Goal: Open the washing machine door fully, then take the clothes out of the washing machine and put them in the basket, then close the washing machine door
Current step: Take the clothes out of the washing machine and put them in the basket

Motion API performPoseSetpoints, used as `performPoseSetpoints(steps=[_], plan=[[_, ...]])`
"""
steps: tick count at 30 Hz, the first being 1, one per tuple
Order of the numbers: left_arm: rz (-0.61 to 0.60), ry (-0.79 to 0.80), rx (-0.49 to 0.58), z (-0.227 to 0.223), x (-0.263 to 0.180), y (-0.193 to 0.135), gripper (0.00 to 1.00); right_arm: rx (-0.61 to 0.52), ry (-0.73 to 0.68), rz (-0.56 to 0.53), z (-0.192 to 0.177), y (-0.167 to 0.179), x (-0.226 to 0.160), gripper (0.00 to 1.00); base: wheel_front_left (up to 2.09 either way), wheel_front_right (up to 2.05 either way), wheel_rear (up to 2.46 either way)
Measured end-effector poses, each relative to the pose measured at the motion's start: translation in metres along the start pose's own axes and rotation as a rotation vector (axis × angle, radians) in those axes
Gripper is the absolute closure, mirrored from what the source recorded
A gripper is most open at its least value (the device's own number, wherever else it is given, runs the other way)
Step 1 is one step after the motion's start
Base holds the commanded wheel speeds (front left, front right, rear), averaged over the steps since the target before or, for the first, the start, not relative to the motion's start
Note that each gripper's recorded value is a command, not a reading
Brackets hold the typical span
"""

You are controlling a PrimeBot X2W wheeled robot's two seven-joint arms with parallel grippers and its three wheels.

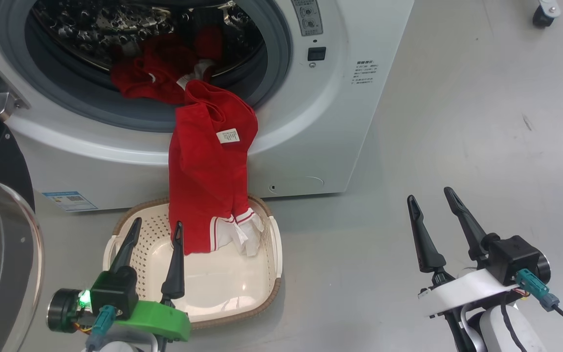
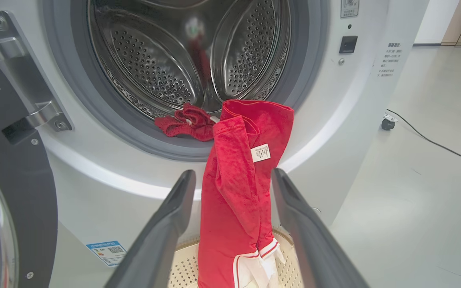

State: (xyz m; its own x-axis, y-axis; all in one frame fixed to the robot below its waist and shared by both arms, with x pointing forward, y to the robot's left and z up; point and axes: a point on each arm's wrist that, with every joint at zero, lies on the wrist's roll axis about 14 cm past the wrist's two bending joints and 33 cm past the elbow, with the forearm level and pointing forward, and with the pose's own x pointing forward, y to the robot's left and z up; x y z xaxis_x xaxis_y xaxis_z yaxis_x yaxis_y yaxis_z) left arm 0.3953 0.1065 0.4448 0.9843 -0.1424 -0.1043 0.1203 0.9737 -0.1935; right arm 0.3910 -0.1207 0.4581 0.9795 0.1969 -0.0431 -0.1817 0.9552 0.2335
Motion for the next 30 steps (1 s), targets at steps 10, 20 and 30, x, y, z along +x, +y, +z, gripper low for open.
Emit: performPoseSetpoints(steps=[10, 20, 30], plan=[[-0.078, 0.084, -0.033, -0.021, 0.033, -0.014, 0.00, 0.010, 0.031, 0.007, -0.013, -0.001, 0.012, 0.00, 0.00, 0.00, 0.00], [-0.119, 0.285, -0.088, -0.073, 0.079, -0.019, 0.00, 0.008, 0.029, 0.002, -0.018, -0.010, 0.036, 0.00, 0.00, 0.00, 0.00], [-0.135, 0.428, -0.084, -0.108, 0.128, -0.017, 0.00, 0.007, 0.049, -0.057, -0.026, -0.034, 0.041, 0.00, 0.00, 0.00, 0.00]])
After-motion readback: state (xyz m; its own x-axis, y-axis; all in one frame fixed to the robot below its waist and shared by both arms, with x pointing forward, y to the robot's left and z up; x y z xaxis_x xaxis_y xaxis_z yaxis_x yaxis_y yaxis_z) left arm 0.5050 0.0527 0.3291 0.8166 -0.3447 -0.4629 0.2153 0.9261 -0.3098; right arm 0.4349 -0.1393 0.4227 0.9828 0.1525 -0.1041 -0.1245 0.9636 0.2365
